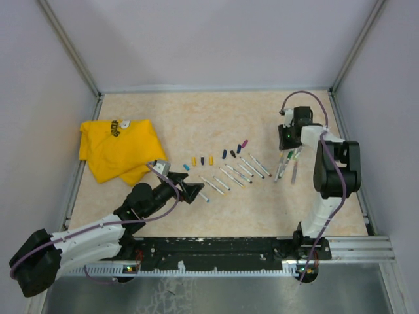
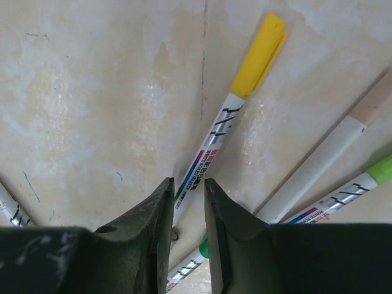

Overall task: Open the pen caps
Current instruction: Pick up the pen from the center of the board.

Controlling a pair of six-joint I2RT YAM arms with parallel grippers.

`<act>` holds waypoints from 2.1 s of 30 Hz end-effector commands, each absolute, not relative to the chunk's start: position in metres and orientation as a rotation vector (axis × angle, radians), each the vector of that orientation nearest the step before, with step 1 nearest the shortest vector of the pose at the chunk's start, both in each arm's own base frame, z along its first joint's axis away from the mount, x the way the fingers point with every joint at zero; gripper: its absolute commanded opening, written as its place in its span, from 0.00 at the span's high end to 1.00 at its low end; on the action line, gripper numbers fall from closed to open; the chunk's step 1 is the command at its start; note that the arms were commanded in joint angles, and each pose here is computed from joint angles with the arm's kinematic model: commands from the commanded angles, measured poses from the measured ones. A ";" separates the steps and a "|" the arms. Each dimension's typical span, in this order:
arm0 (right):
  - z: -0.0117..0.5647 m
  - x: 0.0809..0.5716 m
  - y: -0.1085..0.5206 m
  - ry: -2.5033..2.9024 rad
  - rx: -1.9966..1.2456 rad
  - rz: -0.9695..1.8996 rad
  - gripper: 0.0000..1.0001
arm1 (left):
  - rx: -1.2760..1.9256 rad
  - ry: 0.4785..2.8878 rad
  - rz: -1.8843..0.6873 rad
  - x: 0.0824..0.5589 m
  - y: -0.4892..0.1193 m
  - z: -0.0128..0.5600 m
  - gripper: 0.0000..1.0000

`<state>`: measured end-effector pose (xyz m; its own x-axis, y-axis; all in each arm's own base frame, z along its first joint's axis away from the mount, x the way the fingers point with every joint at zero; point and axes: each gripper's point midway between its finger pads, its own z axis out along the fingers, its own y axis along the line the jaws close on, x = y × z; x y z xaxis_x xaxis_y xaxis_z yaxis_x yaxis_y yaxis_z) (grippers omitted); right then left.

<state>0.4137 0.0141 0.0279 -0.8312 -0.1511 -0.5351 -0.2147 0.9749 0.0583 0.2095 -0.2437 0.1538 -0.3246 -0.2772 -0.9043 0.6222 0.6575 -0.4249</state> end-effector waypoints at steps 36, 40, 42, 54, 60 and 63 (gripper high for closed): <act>0.053 0.433 0.014 2.480 -0.379 0.011 1.00 | 0.289 1.632 -1.017 0.205 -0.254 0.169 0.00; 0.072 0.434 0.018 2.416 -0.379 0.033 1.00 | 0.293 1.625 -1.056 0.203 -0.259 0.171 0.00; 0.079 0.433 0.021 2.393 -0.383 0.055 1.00 | 0.292 1.619 -1.077 0.202 -0.261 0.173 0.00; 0.114 0.420 0.056 2.284 -0.442 0.280 1.00 | 0.245 1.585 -1.269 0.206 -0.258 0.179 0.00; 0.134 0.404 0.090 2.212 -0.516 0.483 1.00 | 0.187 1.554 -1.354 0.220 -0.245 0.185 0.00; 0.145 0.395 0.109 2.174 -0.562 0.564 1.00 | 0.174 1.547 -1.365 0.228 -0.245 0.188 0.00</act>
